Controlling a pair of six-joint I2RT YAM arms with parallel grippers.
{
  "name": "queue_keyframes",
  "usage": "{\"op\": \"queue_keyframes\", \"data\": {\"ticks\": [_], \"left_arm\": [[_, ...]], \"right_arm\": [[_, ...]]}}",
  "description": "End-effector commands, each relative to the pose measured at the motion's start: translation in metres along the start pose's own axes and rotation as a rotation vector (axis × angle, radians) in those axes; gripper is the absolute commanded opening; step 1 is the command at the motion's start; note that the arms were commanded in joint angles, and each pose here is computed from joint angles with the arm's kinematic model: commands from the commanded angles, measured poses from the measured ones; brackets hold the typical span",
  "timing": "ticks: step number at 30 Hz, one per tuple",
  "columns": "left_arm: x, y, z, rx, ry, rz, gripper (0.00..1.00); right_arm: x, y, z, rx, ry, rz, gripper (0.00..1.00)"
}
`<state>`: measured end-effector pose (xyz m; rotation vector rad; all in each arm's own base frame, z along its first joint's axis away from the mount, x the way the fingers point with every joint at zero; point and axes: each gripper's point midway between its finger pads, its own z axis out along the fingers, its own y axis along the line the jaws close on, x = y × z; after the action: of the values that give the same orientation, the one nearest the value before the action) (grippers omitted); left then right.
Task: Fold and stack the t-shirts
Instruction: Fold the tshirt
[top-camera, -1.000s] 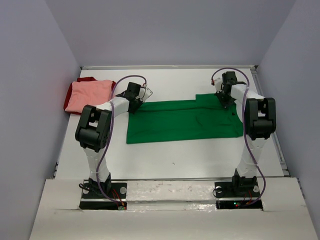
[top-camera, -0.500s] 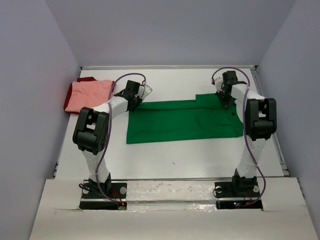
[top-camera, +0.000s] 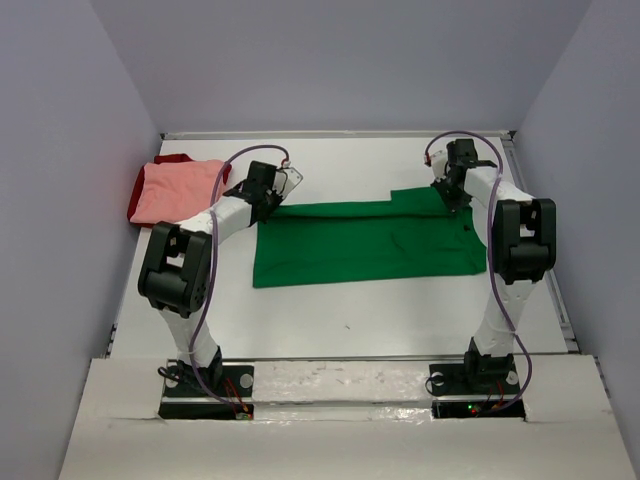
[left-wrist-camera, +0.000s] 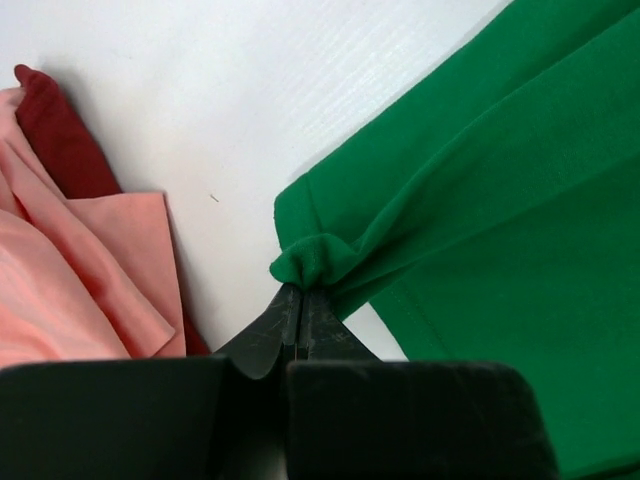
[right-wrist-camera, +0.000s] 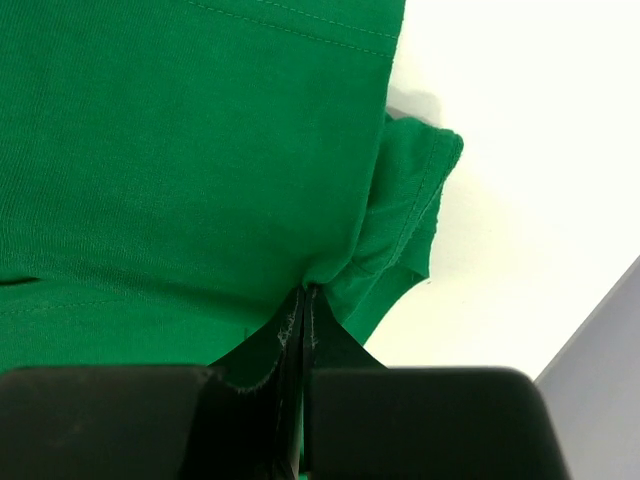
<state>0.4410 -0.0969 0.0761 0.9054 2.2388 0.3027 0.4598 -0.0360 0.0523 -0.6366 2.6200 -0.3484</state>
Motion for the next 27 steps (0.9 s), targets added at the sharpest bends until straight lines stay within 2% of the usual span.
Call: {"op": "queue_keyframes", "data": {"ticks": [1,27], "left_arm": [[-0.003,0.015,-0.013,-0.056,-0.021,0.007,0.0],[0.017,-0.005,0.013,-0.025,0.071,0.043,0.0]], "right_arm": [[-0.013,-0.016,-0.028,0.051,-0.047,0.01,0.0],[0.003,-0.007,-0.03,0.027,-0.015,-0.012,0.0]]}}
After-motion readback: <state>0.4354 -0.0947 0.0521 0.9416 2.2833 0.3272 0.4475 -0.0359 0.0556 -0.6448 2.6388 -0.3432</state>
